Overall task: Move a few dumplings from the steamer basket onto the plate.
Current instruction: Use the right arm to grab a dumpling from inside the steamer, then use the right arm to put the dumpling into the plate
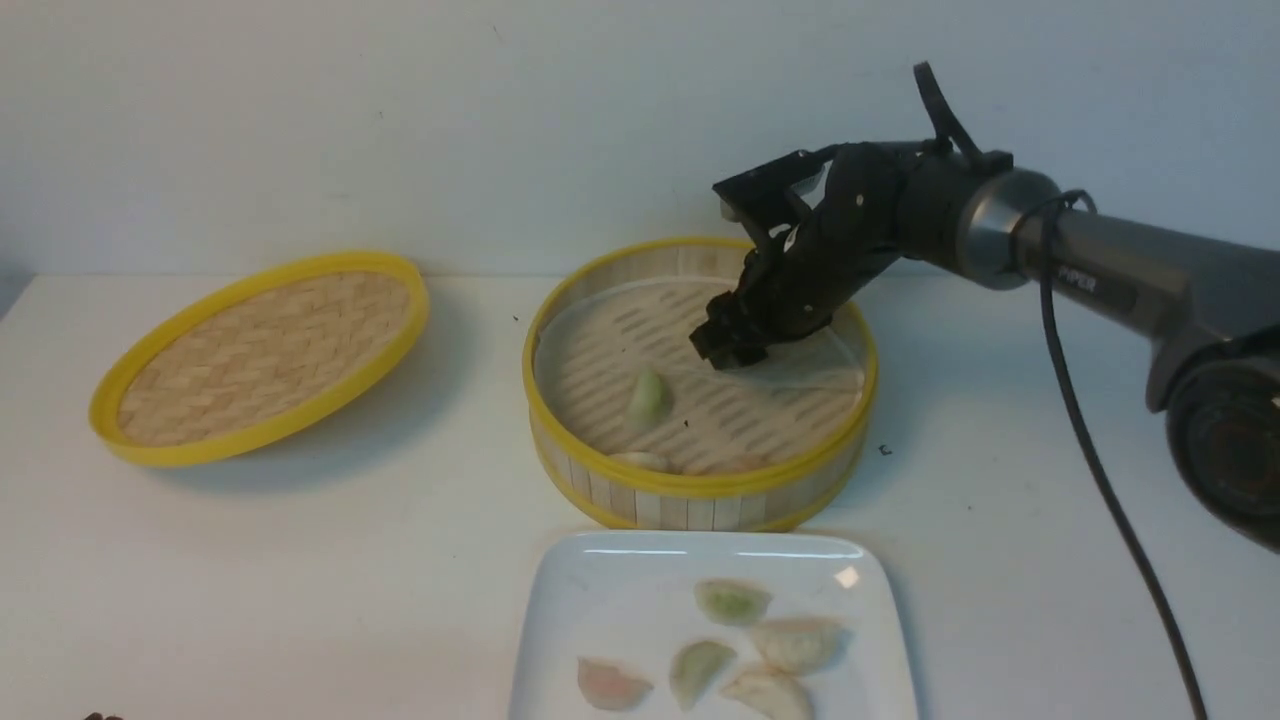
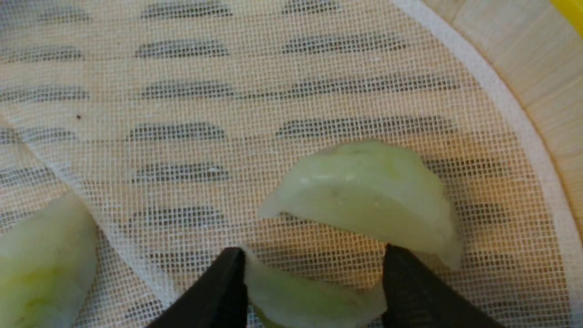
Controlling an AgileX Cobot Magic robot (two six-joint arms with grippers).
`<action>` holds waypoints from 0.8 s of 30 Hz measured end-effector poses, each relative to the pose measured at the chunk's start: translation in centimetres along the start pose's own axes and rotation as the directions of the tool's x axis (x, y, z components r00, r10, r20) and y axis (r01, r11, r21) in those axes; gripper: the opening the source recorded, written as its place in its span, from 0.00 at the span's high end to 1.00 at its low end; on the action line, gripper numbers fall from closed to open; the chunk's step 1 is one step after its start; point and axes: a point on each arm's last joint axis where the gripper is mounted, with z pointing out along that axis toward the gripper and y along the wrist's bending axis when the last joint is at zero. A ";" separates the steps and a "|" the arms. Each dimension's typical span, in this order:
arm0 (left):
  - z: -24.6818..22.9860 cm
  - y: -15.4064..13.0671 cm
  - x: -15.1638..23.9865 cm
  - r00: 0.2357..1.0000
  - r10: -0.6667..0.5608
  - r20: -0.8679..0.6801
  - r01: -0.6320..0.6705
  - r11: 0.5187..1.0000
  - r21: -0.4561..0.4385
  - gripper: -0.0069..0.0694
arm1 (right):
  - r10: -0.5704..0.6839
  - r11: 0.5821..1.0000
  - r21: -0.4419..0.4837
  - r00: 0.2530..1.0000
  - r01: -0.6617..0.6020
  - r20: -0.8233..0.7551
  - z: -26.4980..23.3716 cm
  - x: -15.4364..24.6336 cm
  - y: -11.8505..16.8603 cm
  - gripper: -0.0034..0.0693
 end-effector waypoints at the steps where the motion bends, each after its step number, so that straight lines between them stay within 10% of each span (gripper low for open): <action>1: 0.0 0.0 0.0 1.000 0.000 0.000 0.000 1.000 0.000 0.92 | 0.001 1.000 -0.002 1.000 -0.001 -0.003 0.0 0.0 0.0 0.47; 24: 0.0 0.0 0.0 1.000 0.000 0.000 0.000 1.000 0.000 0.92 | -0.025 0.989 -0.146 0.999 0.032 0.048 -23.5 -1.6 5.0 0.47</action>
